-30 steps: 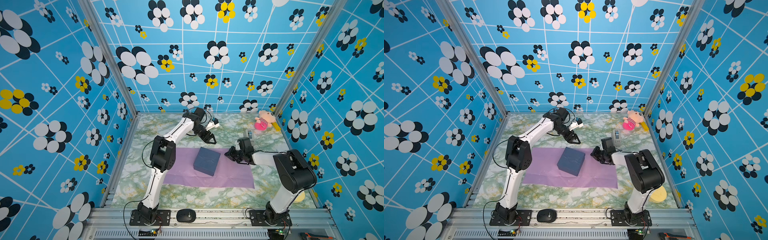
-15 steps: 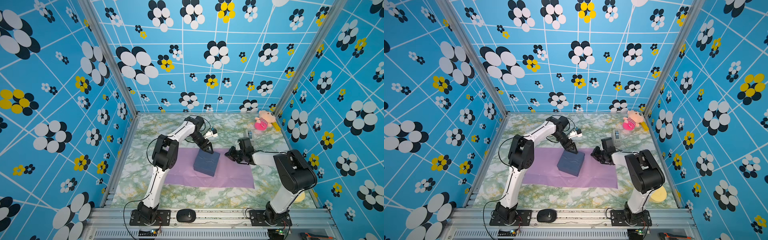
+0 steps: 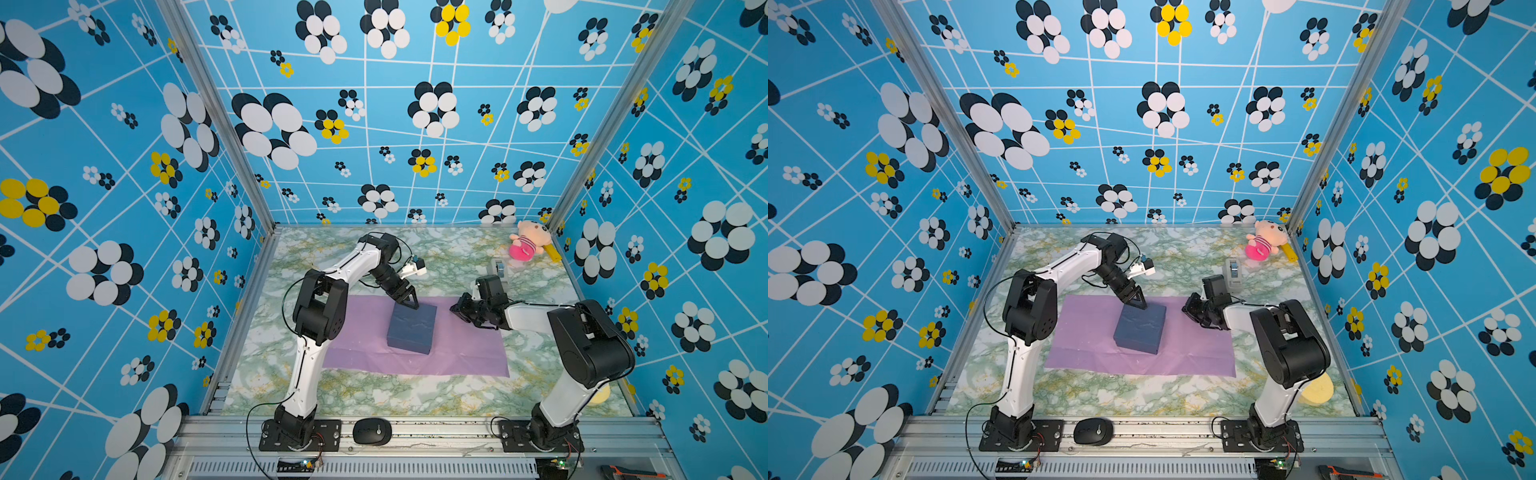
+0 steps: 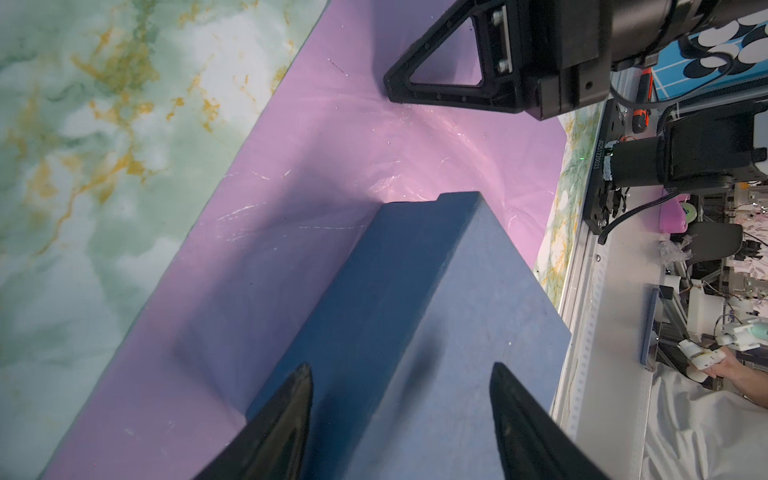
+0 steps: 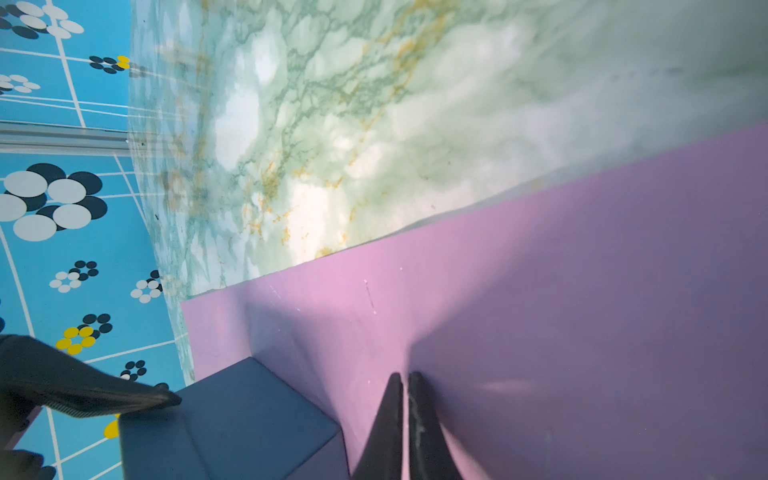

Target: Wrap the gift box in paper

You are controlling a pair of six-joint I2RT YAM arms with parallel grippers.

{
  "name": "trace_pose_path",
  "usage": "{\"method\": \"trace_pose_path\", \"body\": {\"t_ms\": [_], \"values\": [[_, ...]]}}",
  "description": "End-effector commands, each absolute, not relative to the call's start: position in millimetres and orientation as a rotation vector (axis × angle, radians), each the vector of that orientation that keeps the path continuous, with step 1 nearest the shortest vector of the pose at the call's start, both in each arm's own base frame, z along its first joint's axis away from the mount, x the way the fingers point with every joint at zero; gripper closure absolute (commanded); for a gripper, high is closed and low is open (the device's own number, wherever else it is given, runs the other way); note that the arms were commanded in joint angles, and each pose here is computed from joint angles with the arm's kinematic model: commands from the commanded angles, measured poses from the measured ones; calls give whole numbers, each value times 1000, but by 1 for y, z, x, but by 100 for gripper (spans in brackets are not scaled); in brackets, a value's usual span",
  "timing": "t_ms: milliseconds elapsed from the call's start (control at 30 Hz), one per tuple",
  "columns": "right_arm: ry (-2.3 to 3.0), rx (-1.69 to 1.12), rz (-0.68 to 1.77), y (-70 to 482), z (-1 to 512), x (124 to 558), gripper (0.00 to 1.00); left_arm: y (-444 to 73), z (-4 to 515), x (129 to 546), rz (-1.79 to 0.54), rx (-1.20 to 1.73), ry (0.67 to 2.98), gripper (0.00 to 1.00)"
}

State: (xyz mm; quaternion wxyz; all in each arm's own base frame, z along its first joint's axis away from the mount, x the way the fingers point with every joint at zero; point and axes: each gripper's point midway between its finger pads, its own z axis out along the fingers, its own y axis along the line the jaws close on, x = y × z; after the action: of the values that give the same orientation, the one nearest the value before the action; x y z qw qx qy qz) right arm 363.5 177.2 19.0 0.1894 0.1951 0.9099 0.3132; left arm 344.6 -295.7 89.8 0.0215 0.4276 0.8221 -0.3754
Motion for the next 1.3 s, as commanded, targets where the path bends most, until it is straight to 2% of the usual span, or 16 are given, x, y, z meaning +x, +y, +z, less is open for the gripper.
{"method": "trace_pose_path", "body": {"t_ms": [0, 400, 633, 700, 800, 967, 1100, 1267], "values": [[2641, 596, 765, 162, -2, 344, 90, -295, 102, 339, -1175, 1310, 2538, 32], [2635, 586, 769, 164, 0, 346, 90, -289, 107, 330, -1153, 1276, 2550, 31], [2614, 567, 781, 166, 9, 349, 87, -279, 124, 358, -1005, 1096, 2535, 30], [2599, 551, 796, 168, 16, 352, 84, -270, 131, 369, -907, 975, 2545, 31], [2556, 516, 819, 171, 36, 357, 71, -255, 143, 373, -848, 746, 2548, 31], [2514, 456, 792, 156, 75, 348, 52, -232, 140, 337, -879, 410, 2575, 32], [2553, 530, 772, 121, 74, 324, 47, -229, 123, 308, -958, 248, 2582, 32], [2618, 690, 700, 70, 58, 287, 45, -238, 102, 286, -1023, 196, 2616, 32]]}}
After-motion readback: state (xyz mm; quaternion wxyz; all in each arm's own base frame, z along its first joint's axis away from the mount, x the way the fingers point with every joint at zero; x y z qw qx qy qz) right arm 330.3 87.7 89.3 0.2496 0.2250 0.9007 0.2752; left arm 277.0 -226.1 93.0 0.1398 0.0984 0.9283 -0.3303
